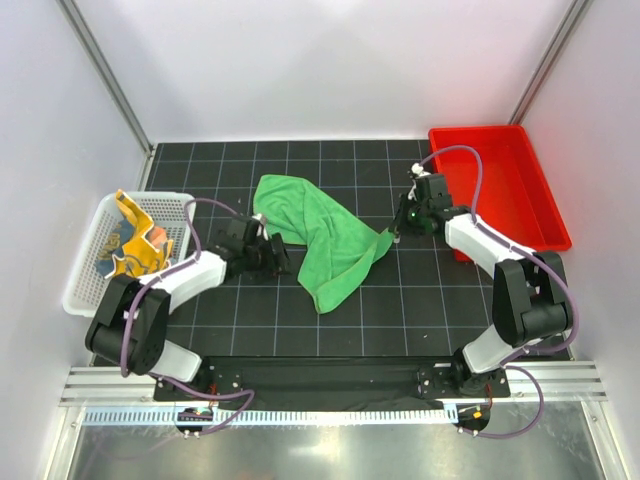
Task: Fold and stack the towels
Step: Flatten out the crumpled towel
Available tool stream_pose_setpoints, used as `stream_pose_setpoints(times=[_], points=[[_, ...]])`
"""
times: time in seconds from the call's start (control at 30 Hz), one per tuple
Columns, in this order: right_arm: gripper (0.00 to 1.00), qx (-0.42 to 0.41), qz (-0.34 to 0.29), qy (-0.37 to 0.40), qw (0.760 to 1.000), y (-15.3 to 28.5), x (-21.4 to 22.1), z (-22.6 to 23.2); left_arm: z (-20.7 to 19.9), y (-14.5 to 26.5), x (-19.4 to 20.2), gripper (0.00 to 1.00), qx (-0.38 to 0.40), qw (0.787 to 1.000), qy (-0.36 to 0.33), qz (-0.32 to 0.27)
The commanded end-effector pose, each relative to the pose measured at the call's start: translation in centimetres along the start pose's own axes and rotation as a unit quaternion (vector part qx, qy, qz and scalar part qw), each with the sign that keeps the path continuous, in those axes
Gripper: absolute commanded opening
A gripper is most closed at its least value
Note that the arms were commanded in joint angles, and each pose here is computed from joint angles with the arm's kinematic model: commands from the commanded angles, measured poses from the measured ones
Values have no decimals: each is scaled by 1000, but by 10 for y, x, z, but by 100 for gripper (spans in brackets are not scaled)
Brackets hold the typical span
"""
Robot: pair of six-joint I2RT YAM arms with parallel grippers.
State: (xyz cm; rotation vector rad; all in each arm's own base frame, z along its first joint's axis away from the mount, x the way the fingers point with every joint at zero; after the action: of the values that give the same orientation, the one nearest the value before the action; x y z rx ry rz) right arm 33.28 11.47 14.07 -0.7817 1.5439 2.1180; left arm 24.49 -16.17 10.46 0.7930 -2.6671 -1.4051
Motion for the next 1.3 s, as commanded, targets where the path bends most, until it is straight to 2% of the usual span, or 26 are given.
stream_pose_setpoints(times=[0.0,0.13,0.2,0.63,0.77,0.87,1.07,1.27], points=[[1,-36,-22,-4,999,1,-8,12,-34,5,19,63,118,990,-74,4],[1,-34,-21,-2,999,2,-4,11,-45,-3,49,61,128,982,-140,21],[1,-33,-19,-3,999,2,-3,10,-48,-8,49,60,123,981,-148,23],[1,-25,-18,3,1000,6,-3,8,-51,-37,54,57,117,979,-153,70],[1,-27,-16,3,999,6,-2,9,-53,-38,59,57,144,972,-162,88],[1,-26,-16,3,1000,6,-3,9,-57,-37,62,55,164,968,-163,95],[1,-25,-13,3,1000,5,-1,8,-56,-35,66,44,166,967,-164,106],[1,-22,-12,4,1000,5,-1,7,-50,-30,71,42,163,967,-163,112]])
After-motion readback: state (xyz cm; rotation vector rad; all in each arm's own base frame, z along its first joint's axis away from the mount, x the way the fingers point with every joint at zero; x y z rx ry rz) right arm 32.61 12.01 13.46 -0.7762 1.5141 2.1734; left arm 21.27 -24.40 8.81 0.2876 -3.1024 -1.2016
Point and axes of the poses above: each gripper's point midway between its finger pads, its own y axis back along the fingers, its own z axis along the line the jaws close on, x = y × z, the point moved 7 cm from there along y, back along the fingers, and after that the axes turned 12 degrees about y, right-handed, at the moved point
